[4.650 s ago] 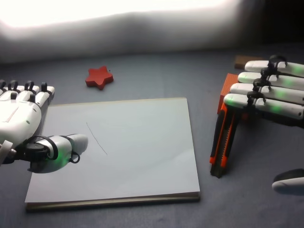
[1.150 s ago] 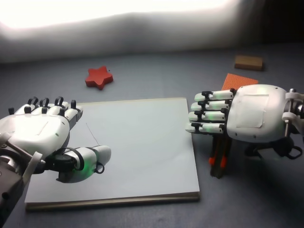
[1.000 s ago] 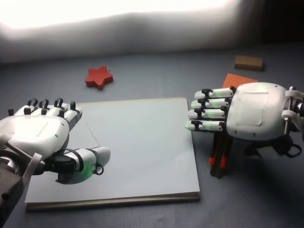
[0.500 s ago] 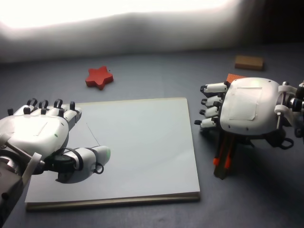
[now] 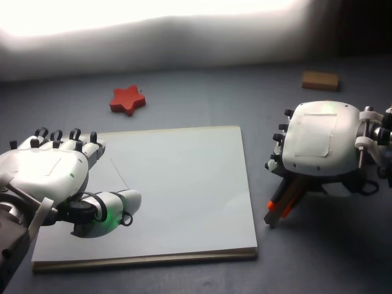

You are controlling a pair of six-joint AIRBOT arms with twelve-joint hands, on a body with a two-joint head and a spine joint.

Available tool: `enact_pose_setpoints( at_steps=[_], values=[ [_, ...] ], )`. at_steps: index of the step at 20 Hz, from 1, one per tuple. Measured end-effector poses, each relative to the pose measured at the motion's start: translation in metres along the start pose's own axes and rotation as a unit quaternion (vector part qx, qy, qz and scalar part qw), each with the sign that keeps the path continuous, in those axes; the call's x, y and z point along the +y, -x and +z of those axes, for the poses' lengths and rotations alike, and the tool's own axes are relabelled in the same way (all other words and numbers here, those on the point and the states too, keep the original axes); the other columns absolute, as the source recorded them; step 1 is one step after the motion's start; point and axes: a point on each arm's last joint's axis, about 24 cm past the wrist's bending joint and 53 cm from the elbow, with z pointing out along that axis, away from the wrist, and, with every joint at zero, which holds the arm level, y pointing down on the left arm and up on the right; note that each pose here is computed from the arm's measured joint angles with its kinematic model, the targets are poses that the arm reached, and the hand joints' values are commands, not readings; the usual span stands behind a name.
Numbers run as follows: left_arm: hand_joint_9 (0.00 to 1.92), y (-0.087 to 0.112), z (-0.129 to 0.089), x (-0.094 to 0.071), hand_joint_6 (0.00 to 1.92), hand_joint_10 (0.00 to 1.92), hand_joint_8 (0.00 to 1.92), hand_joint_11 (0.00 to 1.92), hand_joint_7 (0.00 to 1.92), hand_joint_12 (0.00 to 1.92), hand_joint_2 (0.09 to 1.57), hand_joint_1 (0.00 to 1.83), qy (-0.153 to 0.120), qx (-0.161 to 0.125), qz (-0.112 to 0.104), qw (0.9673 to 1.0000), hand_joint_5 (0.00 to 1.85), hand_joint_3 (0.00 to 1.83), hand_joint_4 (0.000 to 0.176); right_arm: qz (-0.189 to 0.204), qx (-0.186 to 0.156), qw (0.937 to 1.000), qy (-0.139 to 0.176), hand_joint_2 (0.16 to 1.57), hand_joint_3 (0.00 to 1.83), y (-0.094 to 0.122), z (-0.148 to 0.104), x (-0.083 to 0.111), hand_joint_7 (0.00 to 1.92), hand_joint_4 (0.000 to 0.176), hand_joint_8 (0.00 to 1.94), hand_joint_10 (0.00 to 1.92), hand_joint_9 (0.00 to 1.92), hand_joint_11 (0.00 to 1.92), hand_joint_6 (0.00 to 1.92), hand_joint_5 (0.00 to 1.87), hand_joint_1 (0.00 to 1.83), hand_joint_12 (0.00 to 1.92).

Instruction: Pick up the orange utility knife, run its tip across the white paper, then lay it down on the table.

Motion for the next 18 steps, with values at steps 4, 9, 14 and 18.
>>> enact_pose_setpoints(
  at_steps=[4,9,14,18],
  values=[
    [0.13,0.0,0.0,0.0,0.01,0.0,0.0,0.0,0.09,0.51,1.26,0.05,0.0,0.0,0.0,1.0,0.11,0.0,0.026,-0.001,-0.014,0.9999,0.004,1.16,0.0,0.014,-0.005,0.002,1.5,0.0,1.94,1.92,1.63,1.68,1.9,1.29,1.39,1.92],
    [0.13,0.0,0.0,0.0,0.0,0.0,0.0,0.0,0.1,0.49,1.26,0.05,0.0,0.0,0.0,1.0,0.11,0.0,0.029,0.004,-0.02,0.9998,0.006,1.18,0.0,0.02,-0.014,0.004,1.5,0.0,1.94,1.92,1.64,1.7,1.92,1.34,1.61,1.92],
    [0.14,0.0,0.0,0.0,0.0,0.01,0.0,0.0,0.1,0.52,1.27,0.05,0.0,0.0,0.0,1.0,0.12,0.0,0.024,0.018,-0.031,0.9993,0.012,1.18,0.0,0.027,-0.018,0.007,1.48,0.0,1.94,1.92,1.6,1.65,1.92,1.3,1.6,1.92],
    [0.14,0.0,0.0,0.0,0.01,0.01,0.0,0.0,0.11,0.52,1.26,0.06,0.0,0.0,0.0,1.0,0.13,0.0,0.024,0.039,-0.064,0.9972,0.004,1.18,0.0,0.043,-0.017,0.005,1.45,0.0,1.94,1.92,1.58,1.64,1.92,1.3,1.58,1.92]
  ],
)
